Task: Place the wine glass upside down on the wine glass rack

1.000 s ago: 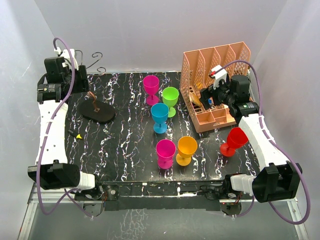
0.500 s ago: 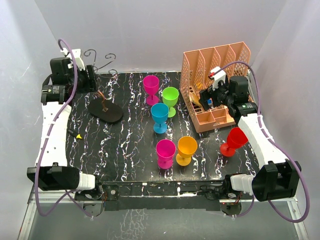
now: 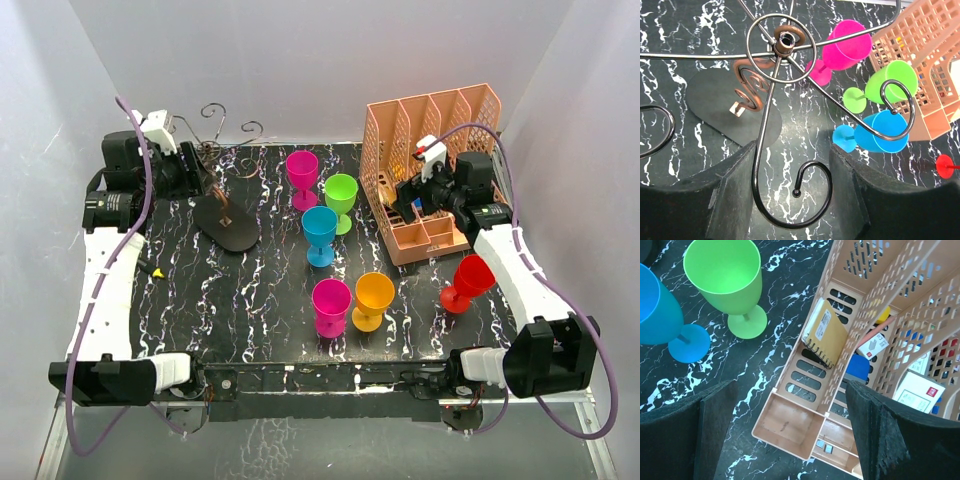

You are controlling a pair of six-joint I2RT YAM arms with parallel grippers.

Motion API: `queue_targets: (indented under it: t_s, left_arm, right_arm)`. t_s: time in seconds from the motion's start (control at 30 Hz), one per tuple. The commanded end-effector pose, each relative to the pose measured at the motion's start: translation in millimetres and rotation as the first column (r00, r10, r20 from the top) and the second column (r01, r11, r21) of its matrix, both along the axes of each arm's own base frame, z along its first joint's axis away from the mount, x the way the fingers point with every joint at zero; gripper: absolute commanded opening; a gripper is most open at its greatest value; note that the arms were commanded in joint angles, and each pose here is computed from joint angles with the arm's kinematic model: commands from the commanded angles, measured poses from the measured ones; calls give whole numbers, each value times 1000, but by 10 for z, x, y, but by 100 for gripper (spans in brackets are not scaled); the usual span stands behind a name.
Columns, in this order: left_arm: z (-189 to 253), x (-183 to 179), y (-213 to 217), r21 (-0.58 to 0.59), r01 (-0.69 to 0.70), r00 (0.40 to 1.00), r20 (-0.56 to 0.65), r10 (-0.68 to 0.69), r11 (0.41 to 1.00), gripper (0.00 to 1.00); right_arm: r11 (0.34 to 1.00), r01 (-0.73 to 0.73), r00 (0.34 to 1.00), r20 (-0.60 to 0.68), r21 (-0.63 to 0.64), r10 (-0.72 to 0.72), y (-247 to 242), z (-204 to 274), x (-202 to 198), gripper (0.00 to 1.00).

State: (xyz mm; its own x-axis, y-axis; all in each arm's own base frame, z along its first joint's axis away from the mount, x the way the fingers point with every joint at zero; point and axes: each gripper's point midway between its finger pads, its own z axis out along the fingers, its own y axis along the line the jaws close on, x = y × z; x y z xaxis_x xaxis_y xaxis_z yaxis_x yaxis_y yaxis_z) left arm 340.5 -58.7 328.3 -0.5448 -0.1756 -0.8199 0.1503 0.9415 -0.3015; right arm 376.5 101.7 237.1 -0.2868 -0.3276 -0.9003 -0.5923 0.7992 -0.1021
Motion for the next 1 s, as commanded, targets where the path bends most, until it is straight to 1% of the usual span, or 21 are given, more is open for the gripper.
queue_targets:
  t_s: [0.0,0.13,0.33,0.57,0.73,0.87,0.93,0.97]
  left_arm:
    - [0,-277,-306,-67,130,991,-20,-132,989,0]
    - [-93,-408,-378,-66,168,984,-50,-171,984,0]
    - [65,-433,-373,-79,151,988,-22,-153,985,0]
    - [101,-492,-367,-82,144,989,-28,-147,986,0]
    - [196,-542,-441,-129,169,985,-23,-173,977,0]
    - [169,-524,-471,-155,173,982,-42,-182,973,0]
    - [143,-477,-437,-144,152,986,-52,-161,978,0]
    - [134,-452,-410,-135,137,988,-53,-145,981,2]
  right_arm:
    - [998,-68,995,69,12,67,196,262,79,98]
    - [994,-102,993,58,-37,104,363,200,95,98]
    - [991,-113,993,29,-70,115,491,118,155,98]
    - [987,-132,991,16,-97,134,634,67,186,98]
    - [983,-156,987,12,-100,158,766,107,232,98]
    - [981,-167,986,5,-103,168,858,108,288,98]
    - [982,-157,987,7,-106,158,894,113,339,98]
    - [983,-148,989,8,-106,150,913,119,367,98]
